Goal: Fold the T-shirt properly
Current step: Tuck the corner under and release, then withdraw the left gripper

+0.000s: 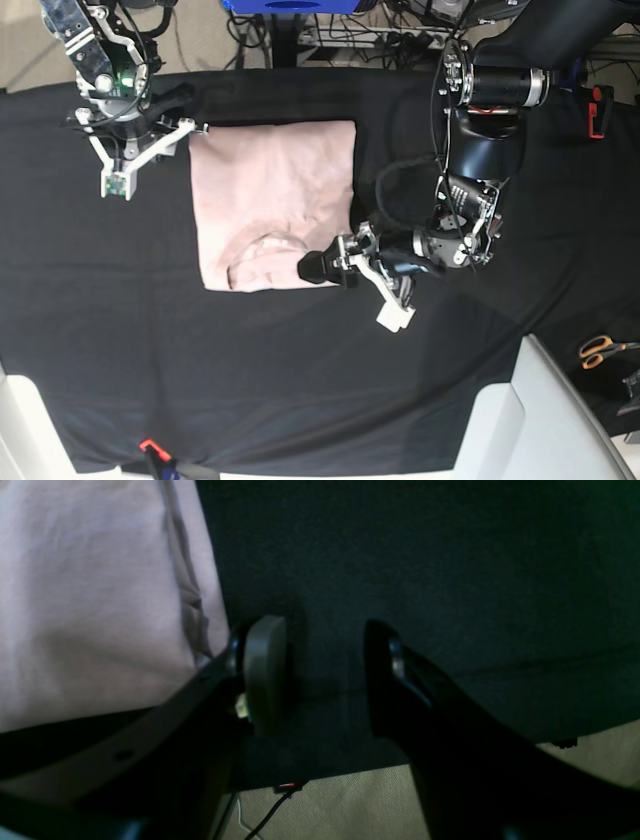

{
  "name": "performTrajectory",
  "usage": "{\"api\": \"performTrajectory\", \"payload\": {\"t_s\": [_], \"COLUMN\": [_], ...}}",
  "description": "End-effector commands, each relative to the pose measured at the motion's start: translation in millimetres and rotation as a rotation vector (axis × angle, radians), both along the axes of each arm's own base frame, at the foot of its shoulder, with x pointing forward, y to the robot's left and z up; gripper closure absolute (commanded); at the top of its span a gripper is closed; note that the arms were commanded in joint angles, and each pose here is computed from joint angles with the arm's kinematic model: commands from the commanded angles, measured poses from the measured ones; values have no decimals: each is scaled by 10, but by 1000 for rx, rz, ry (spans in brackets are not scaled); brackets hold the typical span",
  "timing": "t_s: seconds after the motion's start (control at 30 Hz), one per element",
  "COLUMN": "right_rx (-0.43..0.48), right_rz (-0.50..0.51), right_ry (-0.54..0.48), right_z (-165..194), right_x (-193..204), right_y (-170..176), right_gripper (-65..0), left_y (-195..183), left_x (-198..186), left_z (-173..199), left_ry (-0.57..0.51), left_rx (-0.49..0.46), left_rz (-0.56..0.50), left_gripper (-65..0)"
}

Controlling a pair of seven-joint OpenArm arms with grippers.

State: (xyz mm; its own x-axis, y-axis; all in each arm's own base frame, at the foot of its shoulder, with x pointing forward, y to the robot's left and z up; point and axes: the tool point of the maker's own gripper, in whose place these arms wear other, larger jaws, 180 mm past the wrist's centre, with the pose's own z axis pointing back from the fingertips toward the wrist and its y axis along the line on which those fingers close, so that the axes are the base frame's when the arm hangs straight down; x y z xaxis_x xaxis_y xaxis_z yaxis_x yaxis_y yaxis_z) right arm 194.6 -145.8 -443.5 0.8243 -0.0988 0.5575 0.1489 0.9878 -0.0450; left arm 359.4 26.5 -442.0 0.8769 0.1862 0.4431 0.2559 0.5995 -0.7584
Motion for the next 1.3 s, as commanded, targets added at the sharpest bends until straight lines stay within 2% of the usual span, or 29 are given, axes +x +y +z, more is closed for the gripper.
{"api": "performTrajectory", "payload": {"t_s": [0.0, 0.17, 0.53, 0.77, 0.97, 1.27], "right_rx": [-12, -6, -3, -1, -3, -5], "right_rz": [3, 1, 1, 1, 1, 2], "right_ry": [-36, -36, -37, -39, -39, -46], "right_z": [76, 74, 76, 78, 79, 93], "right_x": [67, 66, 71, 77, 77, 115], "right_y": [-27, -6, 9, 14, 9, 2], "right_gripper": [-251, -251, -251, -251, -251, -251], "left_y": [-7, -1, -62, -21, -128, -133], "left_x": [189, 247, 252, 394, 286, 337], "left_z": [199, 235, 149, 261, 113, 142], "left_ry": [-63, -92, -115, -158, -162, -168], "left_rx": [-29, -35, 33, 32, 142, 149], "left_rz": [17, 41, 26, 49, -56, -51], "left_gripper": [-351, -178, 0, 0, 0, 0]}}
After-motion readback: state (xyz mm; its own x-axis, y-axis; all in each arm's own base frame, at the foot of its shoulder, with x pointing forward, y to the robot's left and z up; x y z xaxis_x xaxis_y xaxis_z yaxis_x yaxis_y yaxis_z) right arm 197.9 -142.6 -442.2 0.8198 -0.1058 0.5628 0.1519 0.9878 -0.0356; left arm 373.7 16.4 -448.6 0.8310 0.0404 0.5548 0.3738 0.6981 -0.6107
